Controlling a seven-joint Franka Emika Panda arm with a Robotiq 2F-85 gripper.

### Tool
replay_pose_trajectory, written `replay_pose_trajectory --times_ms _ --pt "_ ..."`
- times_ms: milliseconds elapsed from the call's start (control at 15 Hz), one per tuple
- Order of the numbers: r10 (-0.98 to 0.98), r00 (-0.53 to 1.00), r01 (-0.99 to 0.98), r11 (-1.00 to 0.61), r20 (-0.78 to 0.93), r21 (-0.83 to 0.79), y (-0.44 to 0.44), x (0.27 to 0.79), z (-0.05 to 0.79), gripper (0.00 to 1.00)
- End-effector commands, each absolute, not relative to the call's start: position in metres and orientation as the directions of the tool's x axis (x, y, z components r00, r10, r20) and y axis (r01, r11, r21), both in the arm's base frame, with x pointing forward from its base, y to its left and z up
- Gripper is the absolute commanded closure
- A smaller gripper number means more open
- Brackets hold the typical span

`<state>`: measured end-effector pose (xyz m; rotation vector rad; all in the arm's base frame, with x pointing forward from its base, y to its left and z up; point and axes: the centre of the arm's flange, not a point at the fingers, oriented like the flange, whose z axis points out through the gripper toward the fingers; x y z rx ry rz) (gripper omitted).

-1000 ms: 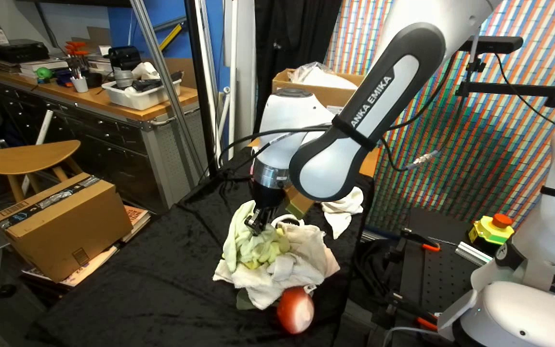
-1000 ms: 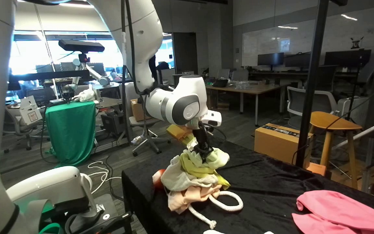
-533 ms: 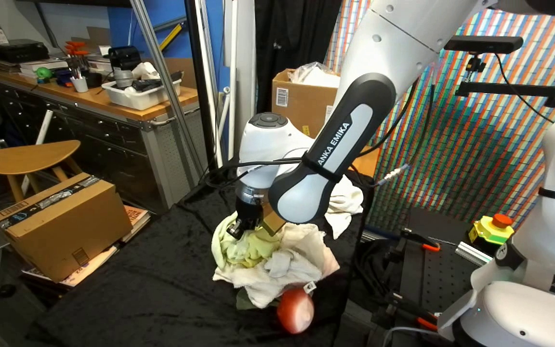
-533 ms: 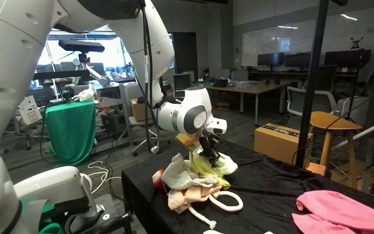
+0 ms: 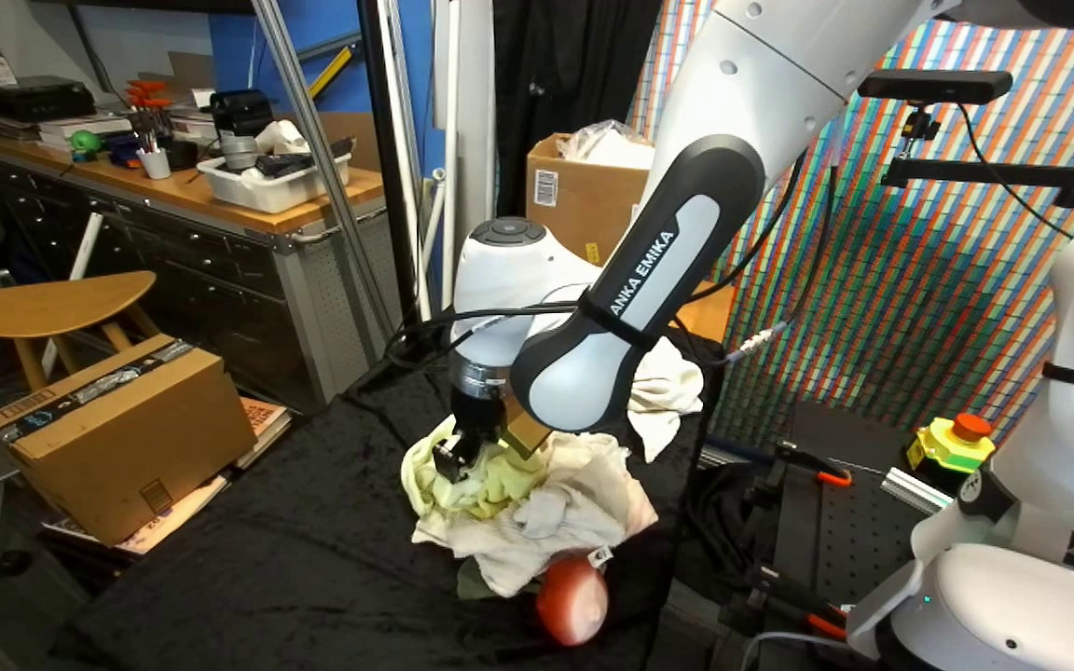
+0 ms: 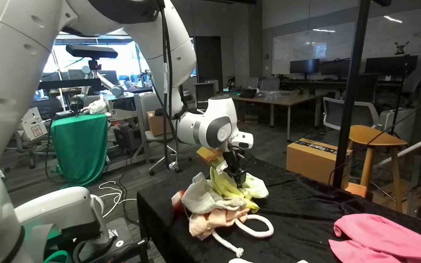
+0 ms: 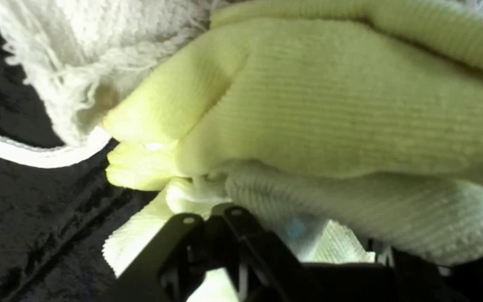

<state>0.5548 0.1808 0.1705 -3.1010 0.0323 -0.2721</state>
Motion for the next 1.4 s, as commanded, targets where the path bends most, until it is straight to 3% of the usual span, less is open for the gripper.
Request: replay_pose_trajectory --times_ms 0,67,200,667,1333 --pt "-0.025 0.979 -0.02 -0.999 0.204 -0.024 0.168 0.53 0.206 0.1" --pt "-0.045 0.973 -0.041 -0.999 0.226 -0.026 0.161 0.526 0.215 0.04" --pt "-0.082 0.963 -0.075 -0.996 0.257 -0.039 0.146 0.521 0.229 0.0" --pt "-0.264 0.897 -0.255 -0.964 0.355 -0.072 0.091 0.532 0.27 0.0" --pt "-0.442 0.761 -0.515 -0.856 0.476 0.028 -0.064 0.62 0.286 0.0"
